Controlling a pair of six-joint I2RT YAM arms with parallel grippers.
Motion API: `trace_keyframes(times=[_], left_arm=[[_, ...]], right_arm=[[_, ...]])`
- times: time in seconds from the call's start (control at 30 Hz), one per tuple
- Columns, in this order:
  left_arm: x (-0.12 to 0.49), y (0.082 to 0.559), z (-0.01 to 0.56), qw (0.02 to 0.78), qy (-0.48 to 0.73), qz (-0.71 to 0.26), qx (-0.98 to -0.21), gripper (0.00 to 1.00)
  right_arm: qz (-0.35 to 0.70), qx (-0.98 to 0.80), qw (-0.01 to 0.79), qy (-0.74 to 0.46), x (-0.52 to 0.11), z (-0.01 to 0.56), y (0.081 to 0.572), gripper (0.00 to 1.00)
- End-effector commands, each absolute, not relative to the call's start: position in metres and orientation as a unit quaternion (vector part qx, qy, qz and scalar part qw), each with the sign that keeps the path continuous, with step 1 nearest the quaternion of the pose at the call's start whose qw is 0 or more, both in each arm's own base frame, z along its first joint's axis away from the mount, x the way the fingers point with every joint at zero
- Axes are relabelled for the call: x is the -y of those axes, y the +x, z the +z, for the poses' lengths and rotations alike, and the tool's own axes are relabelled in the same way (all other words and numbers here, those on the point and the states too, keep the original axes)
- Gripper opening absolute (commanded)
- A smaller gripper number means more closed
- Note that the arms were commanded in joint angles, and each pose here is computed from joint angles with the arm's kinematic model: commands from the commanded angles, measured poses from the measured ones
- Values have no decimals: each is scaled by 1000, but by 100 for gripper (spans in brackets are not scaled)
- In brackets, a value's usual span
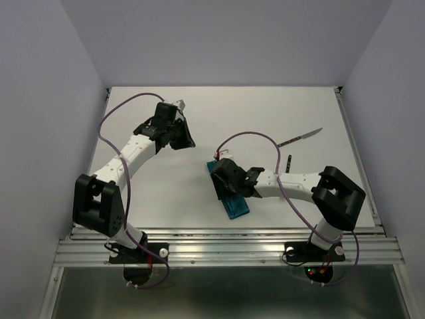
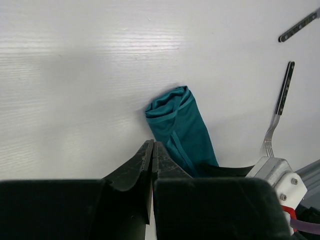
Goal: Fold the napkin into a case and place the utensils inside
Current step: Pick up the smaller rectangle-folded napkin from the center of the board.
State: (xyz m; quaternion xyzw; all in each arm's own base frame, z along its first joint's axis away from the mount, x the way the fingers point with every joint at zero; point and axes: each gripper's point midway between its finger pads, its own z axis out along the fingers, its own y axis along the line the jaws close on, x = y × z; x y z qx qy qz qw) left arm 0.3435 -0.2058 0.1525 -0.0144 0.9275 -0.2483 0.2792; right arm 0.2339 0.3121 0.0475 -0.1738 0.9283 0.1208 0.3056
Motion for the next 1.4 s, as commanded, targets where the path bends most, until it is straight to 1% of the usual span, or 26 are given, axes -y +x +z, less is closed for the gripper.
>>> trace_keyframes(times=[0.0,0.13,0.2,0.23,0.33,0.37,0.5,0.57,0.73,0.8,0.93,0.97,1.1,1.27,1.33,1.37], left_arm=[[189,339,155,288,-20,-238,-928,13],[189,337,150,283,-23,-239,-929,12],[188,337,146,280,-23,-239,-930,12],[188,336,145,280,-23,-238,-930,12],[188,336,142,277,-23,-238,-931,12],[188,335,141,276,-22,-238,-931,12],[188,333,137,273,-20,-240,-931,12],[188,332,135,270,-20,-240,-932,12],[188,330,133,268,-19,-242,-932,12],[188,330,131,268,-19,-242,-932,12],[189,329,129,265,-20,-244,-933,12],[189,329,129,266,-20,-244,-932,12],[187,328,126,265,-26,-244,-933,12],[184,326,124,264,-29,-244,-933,12],[183,326,125,266,-29,-244,-932,12],[182,327,126,267,-30,-244,-932,12]], right_arm=[[92,-923,323,-189,-320,51,241,61],[83,-924,317,-199,-325,44,240,60],[82,-924,313,-205,-328,41,237,57],[82,-924,310,-206,-330,40,237,54],[81,-923,311,-210,-335,39,236,49],[80,-924,311,-208,-335,39,236,44],[74,-924,314,-205,-335,39,239,34],[69,-924,315,-207,-336,38,237,28],[66,-923,319,-202,-336,39,240,21],[63,-923,324,-199,-337,40,243,16],[52,-920,337,-191,-339,42,251,10],[43,-918,347,-186,-337,43,256,5],[14,-908,371,-194,-339,40,271,2],[12,-888,397,-233,-347,42,282,4],[24,-884,401,-238,-353,44,283,8],[28,-883,401,-241,-355,46,283,16]])
